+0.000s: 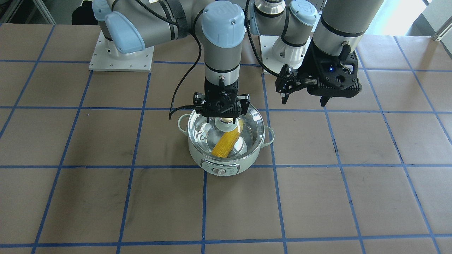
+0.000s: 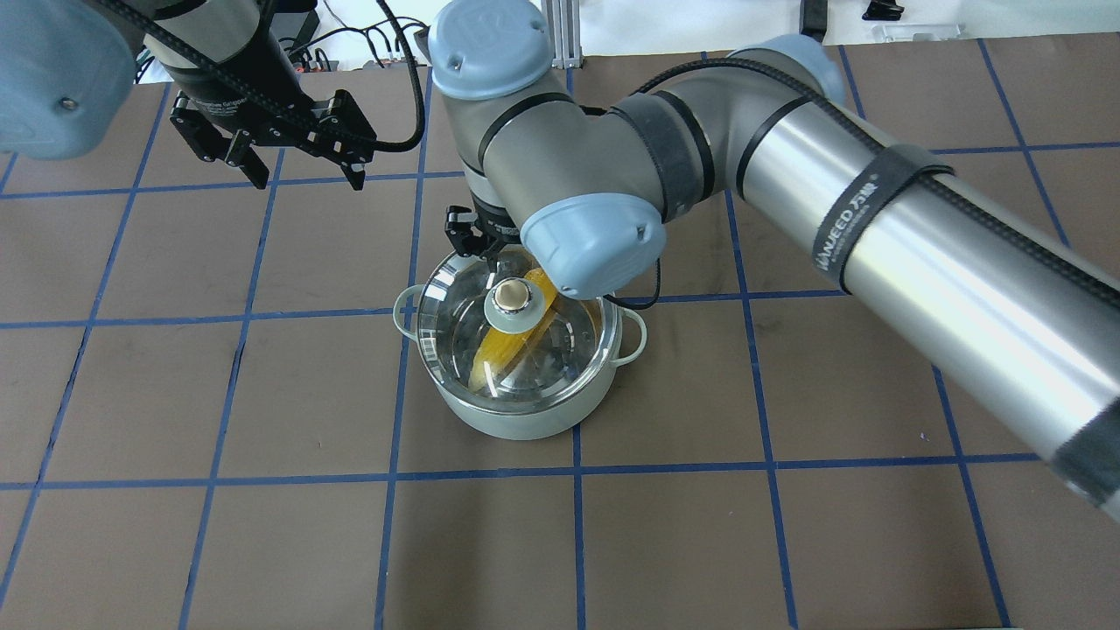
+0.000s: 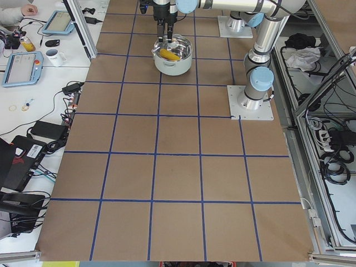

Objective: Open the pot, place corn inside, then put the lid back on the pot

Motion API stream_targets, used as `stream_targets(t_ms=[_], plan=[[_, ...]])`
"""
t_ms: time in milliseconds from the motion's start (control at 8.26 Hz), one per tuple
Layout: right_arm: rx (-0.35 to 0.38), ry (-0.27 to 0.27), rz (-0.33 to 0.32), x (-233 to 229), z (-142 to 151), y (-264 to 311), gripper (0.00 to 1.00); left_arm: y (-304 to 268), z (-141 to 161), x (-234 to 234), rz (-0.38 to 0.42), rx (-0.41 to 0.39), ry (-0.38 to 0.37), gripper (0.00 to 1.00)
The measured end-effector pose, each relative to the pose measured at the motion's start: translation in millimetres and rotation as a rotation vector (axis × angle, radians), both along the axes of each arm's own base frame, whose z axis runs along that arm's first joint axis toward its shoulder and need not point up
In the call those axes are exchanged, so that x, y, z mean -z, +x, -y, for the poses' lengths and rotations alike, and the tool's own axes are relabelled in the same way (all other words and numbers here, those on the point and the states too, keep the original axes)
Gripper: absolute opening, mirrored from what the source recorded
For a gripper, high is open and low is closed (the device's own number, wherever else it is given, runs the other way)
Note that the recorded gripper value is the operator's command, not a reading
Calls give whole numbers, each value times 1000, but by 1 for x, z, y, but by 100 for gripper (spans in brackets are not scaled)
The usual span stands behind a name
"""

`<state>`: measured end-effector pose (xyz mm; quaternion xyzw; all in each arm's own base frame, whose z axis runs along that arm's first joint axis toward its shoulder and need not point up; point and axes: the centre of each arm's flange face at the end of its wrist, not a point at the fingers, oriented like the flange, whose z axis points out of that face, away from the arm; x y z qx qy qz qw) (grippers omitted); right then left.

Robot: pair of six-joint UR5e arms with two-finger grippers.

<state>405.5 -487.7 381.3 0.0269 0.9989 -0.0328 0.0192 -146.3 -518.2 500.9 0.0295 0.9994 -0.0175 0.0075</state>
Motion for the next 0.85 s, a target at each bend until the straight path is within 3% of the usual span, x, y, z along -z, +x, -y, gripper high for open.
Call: stream_targets(t_ms=[242,484,847], plan=[[15,-38,9,-53,0,-47,100,0,-2,4,0,0,6,100],[-11,-15,-17,-100,-5,-120,100,-2,-3,4,-1,1,6,100],[48,-15,-26,-138,2,-223,100,-4,-5,3,0,4,4,100]])
